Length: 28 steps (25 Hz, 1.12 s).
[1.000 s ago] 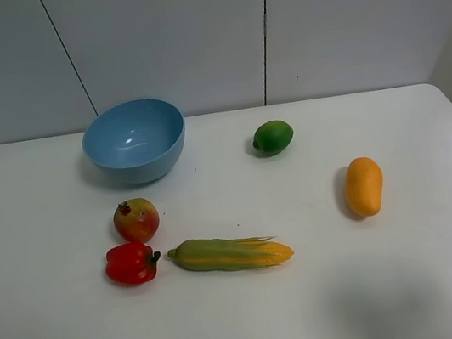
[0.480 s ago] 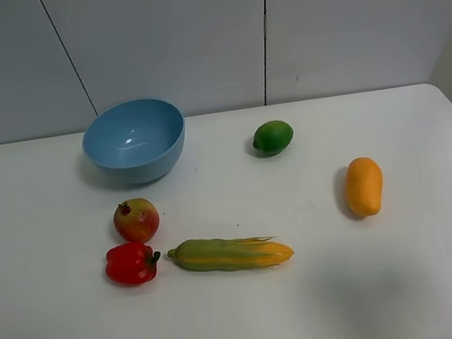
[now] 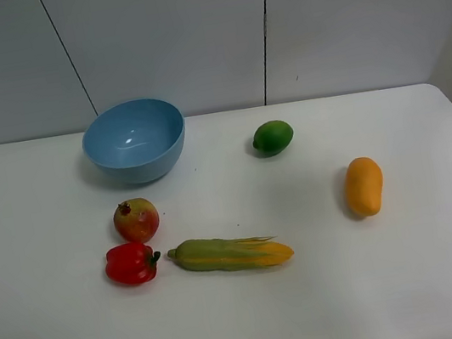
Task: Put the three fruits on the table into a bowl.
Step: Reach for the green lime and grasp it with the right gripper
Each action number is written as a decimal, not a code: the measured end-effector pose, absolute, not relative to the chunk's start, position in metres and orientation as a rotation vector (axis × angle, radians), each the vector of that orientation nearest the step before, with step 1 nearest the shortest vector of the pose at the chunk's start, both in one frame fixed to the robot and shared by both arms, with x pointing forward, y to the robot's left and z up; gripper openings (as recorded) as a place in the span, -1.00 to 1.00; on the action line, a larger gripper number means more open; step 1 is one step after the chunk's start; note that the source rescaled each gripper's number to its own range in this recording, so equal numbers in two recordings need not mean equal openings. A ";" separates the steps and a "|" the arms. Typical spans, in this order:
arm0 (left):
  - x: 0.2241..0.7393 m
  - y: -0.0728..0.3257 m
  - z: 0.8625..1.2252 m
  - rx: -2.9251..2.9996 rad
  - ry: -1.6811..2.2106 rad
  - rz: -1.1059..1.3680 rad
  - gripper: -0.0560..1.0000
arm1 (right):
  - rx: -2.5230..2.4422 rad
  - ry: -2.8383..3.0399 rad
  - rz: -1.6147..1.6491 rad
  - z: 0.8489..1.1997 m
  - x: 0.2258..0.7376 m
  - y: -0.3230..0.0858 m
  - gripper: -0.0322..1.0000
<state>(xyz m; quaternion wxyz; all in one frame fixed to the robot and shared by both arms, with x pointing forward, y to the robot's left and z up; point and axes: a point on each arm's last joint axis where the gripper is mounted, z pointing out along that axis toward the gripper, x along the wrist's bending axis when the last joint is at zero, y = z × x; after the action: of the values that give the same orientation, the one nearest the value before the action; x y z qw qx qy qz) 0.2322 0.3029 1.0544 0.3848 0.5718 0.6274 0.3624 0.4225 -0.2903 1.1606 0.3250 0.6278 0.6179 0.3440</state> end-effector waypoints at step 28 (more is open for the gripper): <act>0.232 0.303 1.054 1.456 1.598 0.924 1.00 | 2.299 1.773 0.920 0.966 0.686 -0.155 1.00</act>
<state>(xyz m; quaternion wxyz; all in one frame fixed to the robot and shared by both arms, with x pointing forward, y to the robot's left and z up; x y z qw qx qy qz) 0.2322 0.3029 1.0545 0.3851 0.5716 0.6272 0.3627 0.6856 -0.1546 0.9661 0.0480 0.7539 0.5816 0.3017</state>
